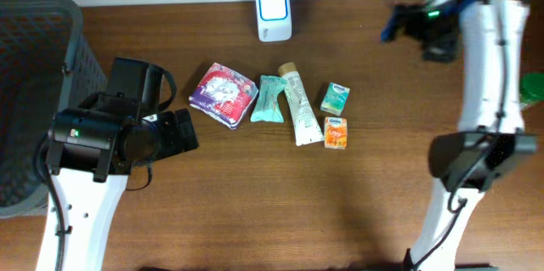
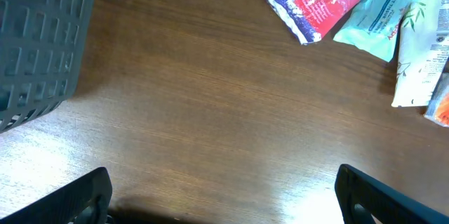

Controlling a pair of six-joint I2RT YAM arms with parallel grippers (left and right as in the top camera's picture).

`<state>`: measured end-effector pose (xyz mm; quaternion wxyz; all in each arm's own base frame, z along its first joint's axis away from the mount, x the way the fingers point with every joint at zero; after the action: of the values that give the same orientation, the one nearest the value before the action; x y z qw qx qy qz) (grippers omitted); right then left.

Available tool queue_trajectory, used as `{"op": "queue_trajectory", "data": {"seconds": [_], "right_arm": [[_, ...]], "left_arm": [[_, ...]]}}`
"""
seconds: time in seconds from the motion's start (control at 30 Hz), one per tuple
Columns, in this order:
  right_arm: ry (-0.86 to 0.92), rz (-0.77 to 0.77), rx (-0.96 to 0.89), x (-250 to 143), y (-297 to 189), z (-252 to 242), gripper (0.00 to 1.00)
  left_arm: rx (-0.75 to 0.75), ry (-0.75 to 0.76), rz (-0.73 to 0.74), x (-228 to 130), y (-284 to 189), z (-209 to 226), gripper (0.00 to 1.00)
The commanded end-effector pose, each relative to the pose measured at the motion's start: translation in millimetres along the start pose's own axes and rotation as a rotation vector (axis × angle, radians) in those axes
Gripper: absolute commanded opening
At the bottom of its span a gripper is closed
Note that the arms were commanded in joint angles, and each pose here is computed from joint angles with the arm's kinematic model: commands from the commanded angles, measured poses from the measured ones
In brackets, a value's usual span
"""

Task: Scan the item barcode
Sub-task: 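Carry the green-capped bottle to the right table edge and release, then reach the right gripper down and grasp the green Kleenex pack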

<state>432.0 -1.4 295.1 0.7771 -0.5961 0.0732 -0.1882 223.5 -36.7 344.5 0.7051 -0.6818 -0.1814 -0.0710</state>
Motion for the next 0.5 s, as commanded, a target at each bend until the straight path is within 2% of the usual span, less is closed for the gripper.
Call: {"op": "queue_trajectory", "data": {"seconds": [0.0,0.1,0.2,0.3,0.37,0.47], "right_arm": [[-0.132,0.072,-0.178,-25,42,30,0.99],[-0.095,0.161,-0.185,-51,76,54,0.99],[-0.143,0.155,-0.179,-59,108,68,0.99],[-0.009,0.178,-0.212,-65,128,59,0.99],[0.01,0.229,-0.201,-71,133,55,1.0],[0.005,0.202,-0.175,-71,118,58,1.0]], "left_arm": [[0.003,-0.008,-0.01,0,-2,0,0.99],[0.003,-0.007,-0.01,0,-2,0,0.99],[0.003,-0.007,-0.01,0,-2,0,0.99],[0.003,-0.007,-0.01,0,-2,0,0.99],[0.003,-0.007,-0.01,0,-2,0,0.99],[0.003,-0.007,-0.01,0,-2,0,0.99]]}}
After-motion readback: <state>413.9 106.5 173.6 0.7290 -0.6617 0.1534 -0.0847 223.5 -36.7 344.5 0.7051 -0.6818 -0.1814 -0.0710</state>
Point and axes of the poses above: each gripper's point midway between its finger pads, its own y axis out along the fingers, its own z axis along the line the jaws close on, x = y × z, the point moved 9 cm from there along -y, back along the fingers, and after that the axes turned 7 degrees about y, right-handed, at the moved point
